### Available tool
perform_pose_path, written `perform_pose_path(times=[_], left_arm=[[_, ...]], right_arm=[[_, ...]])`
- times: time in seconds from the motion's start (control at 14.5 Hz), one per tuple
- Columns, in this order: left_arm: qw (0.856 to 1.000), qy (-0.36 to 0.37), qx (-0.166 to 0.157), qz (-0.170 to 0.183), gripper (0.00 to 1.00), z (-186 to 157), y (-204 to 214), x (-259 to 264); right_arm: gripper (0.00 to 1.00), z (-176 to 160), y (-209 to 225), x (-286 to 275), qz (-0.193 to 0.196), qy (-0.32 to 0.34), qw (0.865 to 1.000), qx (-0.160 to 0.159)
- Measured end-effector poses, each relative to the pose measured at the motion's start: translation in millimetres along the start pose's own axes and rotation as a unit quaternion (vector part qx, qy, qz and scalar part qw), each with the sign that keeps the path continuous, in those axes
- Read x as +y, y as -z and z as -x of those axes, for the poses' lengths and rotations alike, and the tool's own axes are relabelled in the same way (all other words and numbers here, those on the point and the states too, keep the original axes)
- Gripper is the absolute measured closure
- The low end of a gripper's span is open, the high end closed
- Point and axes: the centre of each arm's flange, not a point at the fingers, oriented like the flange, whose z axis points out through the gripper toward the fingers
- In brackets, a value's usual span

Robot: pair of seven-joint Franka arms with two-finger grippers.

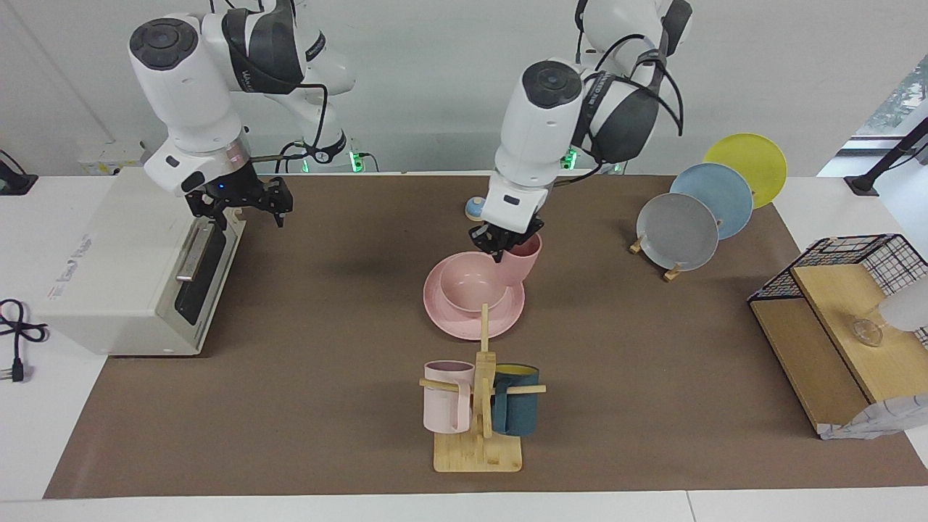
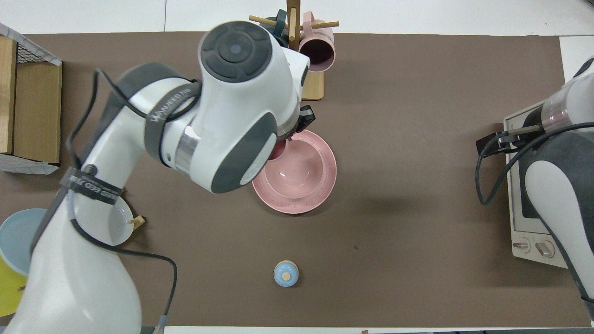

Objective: Organize tableware

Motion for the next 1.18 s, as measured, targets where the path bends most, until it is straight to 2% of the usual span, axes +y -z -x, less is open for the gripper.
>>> perform_pose_path(times=[0.21, 0.69, 1.11, 1.18], left_arm=[[1.000, 0.007, -0.006, -0.011, 0.95, 18, -49, 12], [1.000, 0.018, -0.009, -0.017, 0.95, 34, -104, 12], [1.000, 0.015, -0.005, -0.014, 0.95, 38, -119, 12], [1.000, 0.013, -0.002, -0.016, 0.90, 38, -119, 11]], right_arm=[[0.00, 4, -1, 10, -0.001, -0.009, 1.000, -0.010], [0.00, 5, 0, 10, -0.014, -0.012, 1.000, -0.010], [0.00, 11, 0, 28, -0.016, -0.028, 0.999, -0.014], [0.00, 12, 0, 33, -0.017, -0.033, 0.999, -0.014]])
